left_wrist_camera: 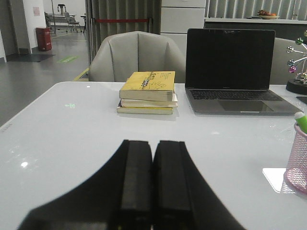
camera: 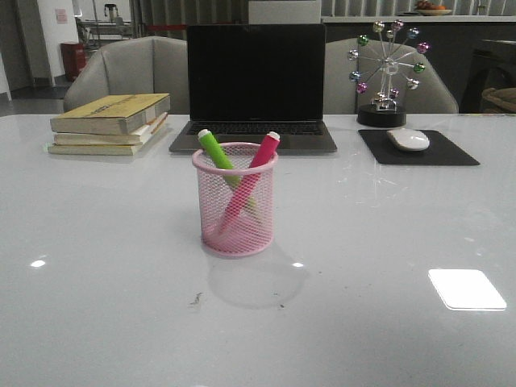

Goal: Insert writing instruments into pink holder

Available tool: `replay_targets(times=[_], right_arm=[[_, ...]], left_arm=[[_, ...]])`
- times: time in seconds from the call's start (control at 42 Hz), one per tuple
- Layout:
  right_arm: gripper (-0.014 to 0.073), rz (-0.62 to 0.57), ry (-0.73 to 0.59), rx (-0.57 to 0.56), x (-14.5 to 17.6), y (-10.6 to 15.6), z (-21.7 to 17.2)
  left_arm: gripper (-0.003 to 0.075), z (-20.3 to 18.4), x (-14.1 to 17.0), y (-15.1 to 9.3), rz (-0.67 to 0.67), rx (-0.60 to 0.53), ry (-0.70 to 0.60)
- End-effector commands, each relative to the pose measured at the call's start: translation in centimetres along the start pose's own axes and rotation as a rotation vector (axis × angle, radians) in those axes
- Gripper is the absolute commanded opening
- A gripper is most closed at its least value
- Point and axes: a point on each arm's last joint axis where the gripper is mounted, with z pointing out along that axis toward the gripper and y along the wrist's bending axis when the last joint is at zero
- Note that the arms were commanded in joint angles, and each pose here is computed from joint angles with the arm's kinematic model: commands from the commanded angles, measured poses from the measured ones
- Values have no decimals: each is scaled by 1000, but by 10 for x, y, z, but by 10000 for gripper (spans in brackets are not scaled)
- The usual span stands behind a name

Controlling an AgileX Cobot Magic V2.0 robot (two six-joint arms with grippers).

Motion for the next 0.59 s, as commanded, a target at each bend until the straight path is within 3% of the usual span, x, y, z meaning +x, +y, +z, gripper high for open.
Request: replay_targets(times=[0.0,0.119,0.285,0.404,0.571], right_arm=[[27,-7,-103,1,-14,0,-6],[27,13,-159,35,-10,-6,-13],[27,69,-475,176,3,-23,-38],[27,84,-681,298,31,-28,-53],[27,109,-813,444,78,-29,-53]], left_arm=[[91,-2,-8,-1,-8,14,-113],[91,-2,-8,-1,-8,14,-113],[91,-2,-8,-1,-8,14,-113],[91,-2,-8,-1,-8,14,-113],[91,-2,-8,-1,-8,14,-113]])
